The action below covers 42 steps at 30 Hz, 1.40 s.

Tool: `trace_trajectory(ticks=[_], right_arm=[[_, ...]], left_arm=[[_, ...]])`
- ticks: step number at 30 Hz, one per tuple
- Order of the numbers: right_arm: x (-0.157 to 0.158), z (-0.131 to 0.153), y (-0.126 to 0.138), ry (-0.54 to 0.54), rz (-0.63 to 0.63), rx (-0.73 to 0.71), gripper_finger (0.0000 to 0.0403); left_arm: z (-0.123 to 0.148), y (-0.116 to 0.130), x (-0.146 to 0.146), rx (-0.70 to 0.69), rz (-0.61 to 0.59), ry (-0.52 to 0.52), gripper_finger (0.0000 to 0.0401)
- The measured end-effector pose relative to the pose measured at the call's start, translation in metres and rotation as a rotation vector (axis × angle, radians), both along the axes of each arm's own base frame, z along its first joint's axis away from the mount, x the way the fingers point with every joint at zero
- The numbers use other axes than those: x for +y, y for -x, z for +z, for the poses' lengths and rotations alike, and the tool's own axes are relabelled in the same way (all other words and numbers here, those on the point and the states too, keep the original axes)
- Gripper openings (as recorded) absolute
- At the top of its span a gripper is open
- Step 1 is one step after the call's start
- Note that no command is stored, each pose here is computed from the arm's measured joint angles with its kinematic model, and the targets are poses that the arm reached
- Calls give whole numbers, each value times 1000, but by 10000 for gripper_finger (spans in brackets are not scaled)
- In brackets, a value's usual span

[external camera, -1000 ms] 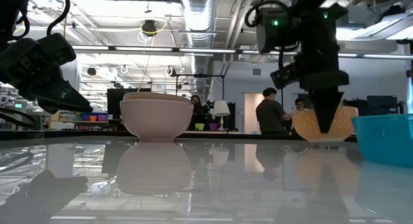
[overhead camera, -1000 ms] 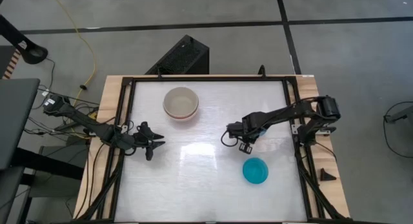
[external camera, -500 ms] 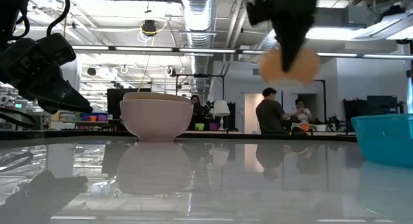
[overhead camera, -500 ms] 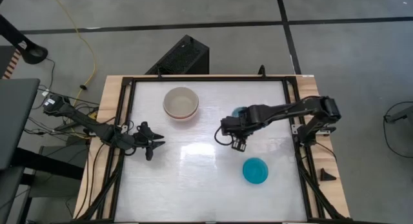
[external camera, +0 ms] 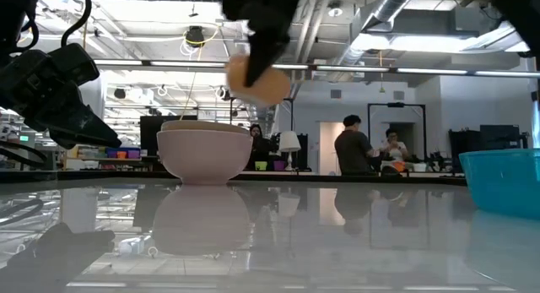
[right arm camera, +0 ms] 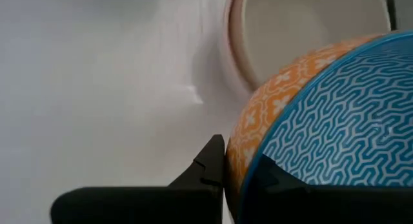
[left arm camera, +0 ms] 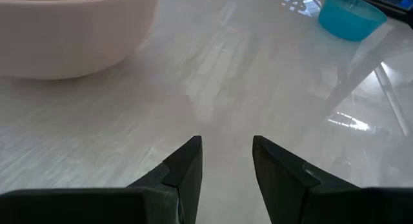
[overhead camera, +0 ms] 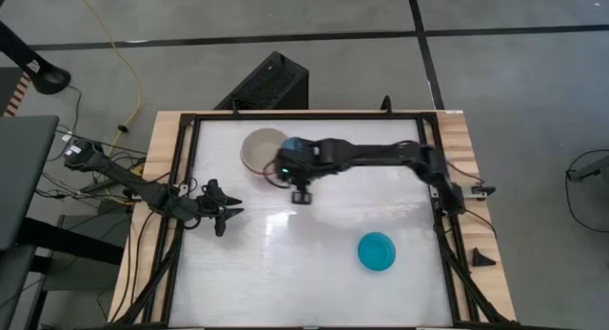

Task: Nest bowls inside each other
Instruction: Stack the orange bowl on top of the gray bowl

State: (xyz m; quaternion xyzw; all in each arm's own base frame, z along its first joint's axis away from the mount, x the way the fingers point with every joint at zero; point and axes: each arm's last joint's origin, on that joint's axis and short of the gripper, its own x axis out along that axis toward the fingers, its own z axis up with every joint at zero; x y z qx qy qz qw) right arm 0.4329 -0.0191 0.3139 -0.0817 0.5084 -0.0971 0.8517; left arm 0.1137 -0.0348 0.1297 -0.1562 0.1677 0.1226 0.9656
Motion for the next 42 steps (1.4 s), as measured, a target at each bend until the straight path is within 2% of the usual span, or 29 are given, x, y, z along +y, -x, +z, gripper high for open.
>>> trace_trajectory(ticks=[7, 13, 18, 21, 30, 34, 42], right_arm=[[-33, -8, -49, 52, 18, -69, 41], [-59, -36, -66, 43, 1, -112, 41], [-67, -51, -81, 68, 9, -174, 41], [-65, -60, -87, 70, 20, -183, 41], [-66, -60, -87, 30, 52, -195, 41], [-67, -63, -87, -2, 121, -194, 41], [-72, -81, -85, 11, 153, -135, 41]], left_arm=[[0, 0, 0, 1, 0, 0, 125], [0, 0, 0, 1, 0, -1, 125], [0, 0, 0, 0, 0, 0, 125], [0, 0, 0, 1, 0, -1, 125], [0, 0, 0, 0, 0, 0, 125], [0, 0, 0, 1, 0, 0, 125], [0, 0, 0, 0, 0, 0, 125]])
